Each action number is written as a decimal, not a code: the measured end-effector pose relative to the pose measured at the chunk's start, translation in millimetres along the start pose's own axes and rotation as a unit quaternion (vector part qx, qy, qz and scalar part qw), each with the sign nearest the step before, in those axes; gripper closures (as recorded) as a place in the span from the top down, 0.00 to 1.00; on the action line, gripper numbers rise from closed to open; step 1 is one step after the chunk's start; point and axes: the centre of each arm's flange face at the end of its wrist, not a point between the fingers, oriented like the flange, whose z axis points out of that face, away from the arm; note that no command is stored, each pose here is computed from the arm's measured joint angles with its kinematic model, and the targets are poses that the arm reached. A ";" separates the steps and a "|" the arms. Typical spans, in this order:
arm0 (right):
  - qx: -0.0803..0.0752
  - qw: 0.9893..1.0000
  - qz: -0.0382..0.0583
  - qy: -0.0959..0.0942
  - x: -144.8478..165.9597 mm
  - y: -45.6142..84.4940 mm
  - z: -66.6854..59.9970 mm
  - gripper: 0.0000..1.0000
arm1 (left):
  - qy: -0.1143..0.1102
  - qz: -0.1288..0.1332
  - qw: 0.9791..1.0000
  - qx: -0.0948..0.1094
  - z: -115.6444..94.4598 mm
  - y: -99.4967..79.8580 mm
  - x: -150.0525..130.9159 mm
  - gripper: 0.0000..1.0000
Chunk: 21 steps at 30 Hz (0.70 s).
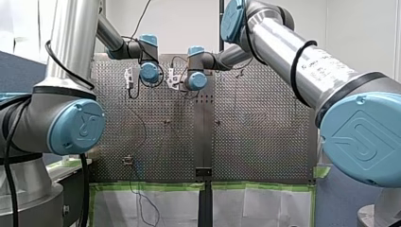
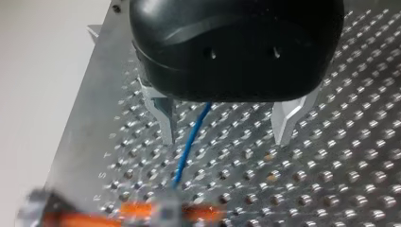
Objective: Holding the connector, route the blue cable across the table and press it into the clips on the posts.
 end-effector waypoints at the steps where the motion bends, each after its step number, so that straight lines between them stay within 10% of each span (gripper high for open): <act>1: 0.000 1.000 0.000 0.000 -0.1 0.4 0.1 0.00 | -0.003 -0.001 1.000 0.001 2.7 0.2 -2.5 0.98; 7: -0.001 1.000 0.000 0.000 -0.2 2.7 0.7 0.00 | -0.004 -0.004 1.000 0.002 9.5 3.5 -8.3 0.89; 15: -0.001 1.000 -0.001 -0.003 -1.1 3.4 0.2 0.00 | 0.002 -0.006 1.000 -0.003 9.0 6.0 -7.1 0.07; 21: -0.001 1.000 -0.002 -0.005 -1.6 3.6 -0.1 0.00 | 0.007 -0.005 1.000 -0.012 8.1 8.1 -6.2 0.00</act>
